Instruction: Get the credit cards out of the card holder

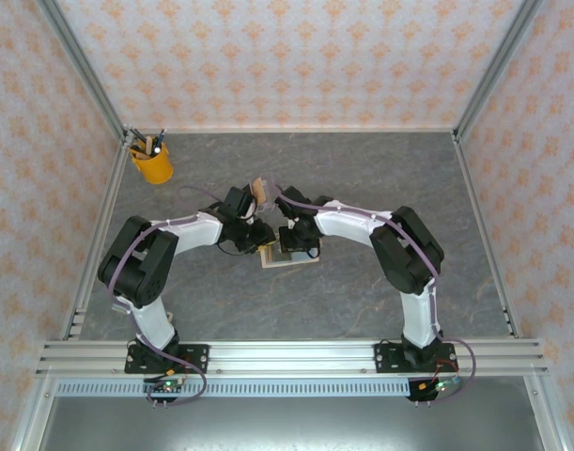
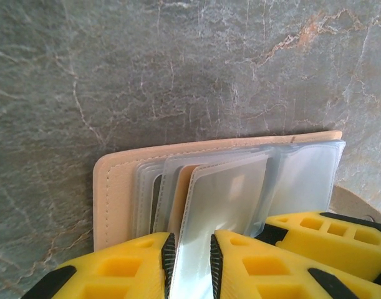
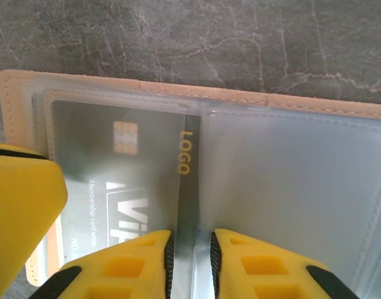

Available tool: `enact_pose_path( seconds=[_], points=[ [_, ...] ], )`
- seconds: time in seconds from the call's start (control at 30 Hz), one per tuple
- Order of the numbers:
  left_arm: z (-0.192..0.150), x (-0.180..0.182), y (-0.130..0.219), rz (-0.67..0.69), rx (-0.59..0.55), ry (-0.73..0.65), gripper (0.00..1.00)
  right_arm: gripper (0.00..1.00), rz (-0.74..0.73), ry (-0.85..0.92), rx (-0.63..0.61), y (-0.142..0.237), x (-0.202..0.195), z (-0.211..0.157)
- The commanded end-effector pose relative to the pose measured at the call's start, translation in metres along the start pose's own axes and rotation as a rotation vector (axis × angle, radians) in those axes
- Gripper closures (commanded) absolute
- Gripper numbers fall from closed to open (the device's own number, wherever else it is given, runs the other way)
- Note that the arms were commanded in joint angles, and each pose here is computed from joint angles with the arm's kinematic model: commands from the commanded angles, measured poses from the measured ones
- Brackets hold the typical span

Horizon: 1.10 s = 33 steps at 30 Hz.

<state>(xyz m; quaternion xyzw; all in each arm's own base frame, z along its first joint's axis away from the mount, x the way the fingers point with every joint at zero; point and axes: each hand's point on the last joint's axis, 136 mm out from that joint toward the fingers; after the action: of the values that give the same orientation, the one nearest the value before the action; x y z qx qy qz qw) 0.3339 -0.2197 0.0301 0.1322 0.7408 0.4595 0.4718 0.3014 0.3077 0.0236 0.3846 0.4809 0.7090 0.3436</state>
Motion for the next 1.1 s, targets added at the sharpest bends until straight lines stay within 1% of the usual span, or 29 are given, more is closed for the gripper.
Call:
enact_pose_path(
  seconds=[0.0,0.23,0.33,0.47,0.63,0.73,0.83,0.97,1.07],
  points=[
    [-0.010,0.021,-0.013,0.100,0.029,-0.001,0.73,0.77,-0.044,-0.040,0.101,-0.024,-0.020,-0.031],
    [-0.016,0.006,-0.012,0.048,0.063,-0.043,0.73,0.79,-0.028,-0.050,0.104,-0.026,-0.021,-0.034],
    [-0.018,-0.003,-0.008,0.018,0.069,-0.086,0.73,0.79,-0.015,-0.056,0.100,-0.026,-0.021,-0.033],
    [-0.020,-0.016,-0.002,-0.036,0.076,-0.167,0.73,0.79,0.045,-0.074,0.083,-0.023,-0.015,-0.028],
    [-0.025,-0.026,0.000,-0.091,0.094,-0.220,0.75,0.79,0.112,-0.092,0.039,-0.014,-0.009,-0.017],
    [-0.023,-0.024,0.002,-0.083,0.075,-0.232,0.77,0.78,0.167,-0.110,0.010,-0.005,-0.002,-0.009],
    [-0.019,-0.022,0.005,-0.060,0.051,-0.244,0.81,0.75,0.219,-0.123,-0.063,0.014,0.007,0.010],
    [-0.018,-0.022,0.008,-0.051,0.043,-0.246,0.83,0.72,0.191,-0.127,-0.141,0.037,0.005,0.023],
    [-0.020,-0.025,0.009,-0.065,0.051,-0.232,0.79,0.67,0.151,-0.127,-0.186,0.050,-0.001,0.023]
  ],
)
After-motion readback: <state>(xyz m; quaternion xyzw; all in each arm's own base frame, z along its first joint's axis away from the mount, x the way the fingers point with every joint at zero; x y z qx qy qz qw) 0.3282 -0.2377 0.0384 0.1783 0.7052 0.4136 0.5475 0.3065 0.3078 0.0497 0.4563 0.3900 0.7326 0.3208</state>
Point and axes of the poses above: each hand's point on the last joint's axis, 136 mm out from that joint toward the fingers, its own y axis back along the fingers, its own x axis along the line the jaws close on, z = x × y, and after that the axes turned 15 degrees about y, right-handed
